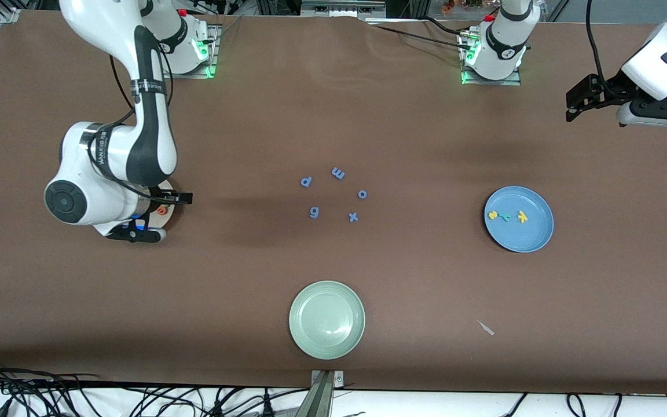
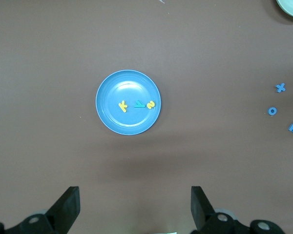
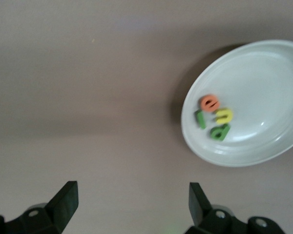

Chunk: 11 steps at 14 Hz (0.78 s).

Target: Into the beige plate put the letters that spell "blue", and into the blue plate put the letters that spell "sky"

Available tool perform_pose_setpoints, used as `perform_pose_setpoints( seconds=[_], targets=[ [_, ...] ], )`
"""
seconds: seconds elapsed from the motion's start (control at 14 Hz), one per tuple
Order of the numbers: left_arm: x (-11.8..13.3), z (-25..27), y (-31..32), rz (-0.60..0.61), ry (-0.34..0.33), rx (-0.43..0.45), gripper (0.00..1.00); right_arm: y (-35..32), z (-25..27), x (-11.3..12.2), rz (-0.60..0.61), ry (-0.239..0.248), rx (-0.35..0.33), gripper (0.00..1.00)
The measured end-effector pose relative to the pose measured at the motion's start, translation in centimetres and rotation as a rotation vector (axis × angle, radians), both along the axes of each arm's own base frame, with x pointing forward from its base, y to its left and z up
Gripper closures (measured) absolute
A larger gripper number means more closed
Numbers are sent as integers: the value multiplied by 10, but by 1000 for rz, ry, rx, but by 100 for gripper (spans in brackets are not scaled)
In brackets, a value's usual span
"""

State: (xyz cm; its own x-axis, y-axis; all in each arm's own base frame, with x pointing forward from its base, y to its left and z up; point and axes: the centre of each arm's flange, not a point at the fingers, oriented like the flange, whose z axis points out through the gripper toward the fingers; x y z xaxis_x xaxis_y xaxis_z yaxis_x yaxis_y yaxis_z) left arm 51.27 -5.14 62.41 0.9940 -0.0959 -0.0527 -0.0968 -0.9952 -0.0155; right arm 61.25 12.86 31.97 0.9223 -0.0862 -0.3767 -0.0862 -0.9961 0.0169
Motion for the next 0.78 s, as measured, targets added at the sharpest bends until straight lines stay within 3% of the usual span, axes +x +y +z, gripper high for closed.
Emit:
perform_pose_setpoints(
  seconds=[0.36, 0.57, 0.78],
  targets=[
    [0, 0, 0, 0, 0, 0, 0, 11, -5, -3, 20, 23, -12, 0],
    [0, 0, 0, 0, 0, 0, 0, -2, 1, 2, 126, 42, -42, 0],
    [0, 0, 0, 0, 0, 0, 0, -18, 40, 5, 165, -4, 7, 0]
  ],
)
